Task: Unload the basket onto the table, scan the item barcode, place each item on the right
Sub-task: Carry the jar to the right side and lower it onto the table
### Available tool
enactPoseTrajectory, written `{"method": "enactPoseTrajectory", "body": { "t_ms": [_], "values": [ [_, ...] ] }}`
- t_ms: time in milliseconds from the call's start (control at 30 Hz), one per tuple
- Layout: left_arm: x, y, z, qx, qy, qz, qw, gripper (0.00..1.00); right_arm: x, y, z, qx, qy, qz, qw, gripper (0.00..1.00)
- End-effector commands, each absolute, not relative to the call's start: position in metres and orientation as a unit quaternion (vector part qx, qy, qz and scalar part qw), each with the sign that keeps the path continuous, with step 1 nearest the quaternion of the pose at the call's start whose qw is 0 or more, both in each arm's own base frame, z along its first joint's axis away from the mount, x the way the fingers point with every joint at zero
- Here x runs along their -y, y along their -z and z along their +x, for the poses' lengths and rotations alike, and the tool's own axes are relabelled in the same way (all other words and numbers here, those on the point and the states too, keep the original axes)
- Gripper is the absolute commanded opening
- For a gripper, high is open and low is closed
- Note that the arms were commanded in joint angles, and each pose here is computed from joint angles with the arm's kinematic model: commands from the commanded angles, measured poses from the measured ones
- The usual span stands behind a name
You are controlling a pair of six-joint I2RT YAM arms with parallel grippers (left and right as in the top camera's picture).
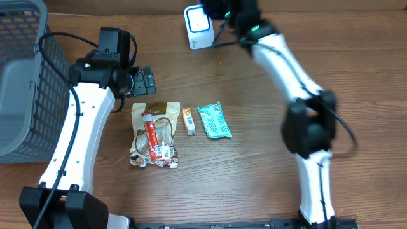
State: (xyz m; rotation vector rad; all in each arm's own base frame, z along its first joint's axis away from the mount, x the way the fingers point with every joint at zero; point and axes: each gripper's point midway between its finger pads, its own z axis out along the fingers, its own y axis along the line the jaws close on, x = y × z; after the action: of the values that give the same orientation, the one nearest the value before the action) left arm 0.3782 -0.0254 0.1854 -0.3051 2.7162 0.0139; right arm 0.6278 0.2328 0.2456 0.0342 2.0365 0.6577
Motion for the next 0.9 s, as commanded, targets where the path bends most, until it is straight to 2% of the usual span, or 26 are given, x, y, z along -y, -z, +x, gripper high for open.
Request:
{"method": "enactPoseTrajectory", "body": {
  "t_ms": [0, 133, 267, 433, 667, 867],
  "values": [
    [0.029, -0.19, 0.382, -0.972, 0.001, -0.112, 0.208, 1.0, -0.169, -0.367, 0.58, -0.812, -0.271, 0.043, 0.515, 0.04],
    [0.029, -0.19, 0.382, -0.972, 0.001, -0.112, 0.208, 1.0, -0.105, -0.34, 0.539, -0.872, -0.22, 0.103, 0.425, 0.04],
    [0.029, -0.19, 0.382, -0.972, 0.001, -0.112, 0.208, 1.0, -0.032, -0.278, 0.485, -0.93, -0.152, 0.189, 0.276, 0.08],
    [0.029, -0.19, 0.382, -0.972, 0.001, -0.112, 0.208, 1.0, 0.043, -0.227, 0.434, -0.947, -0.049, 0.278, 0.151, 0.08],
    [0.029, -0.19, 0.382, -0.972, 0.001, -0.112, 0.208, 1.0, 0.079, -0.167, 0.399, -0.944, -0.02, 0.326, 0.05, 0.11],
    [0.029, -0.19, 0.382, -0.972, 0.001, -0.112, 0.208, 1.0, 0.089, -0.115, 0.38, -0.94, -0.012, 0.342, 0.004, 0.11]
  ]
}}
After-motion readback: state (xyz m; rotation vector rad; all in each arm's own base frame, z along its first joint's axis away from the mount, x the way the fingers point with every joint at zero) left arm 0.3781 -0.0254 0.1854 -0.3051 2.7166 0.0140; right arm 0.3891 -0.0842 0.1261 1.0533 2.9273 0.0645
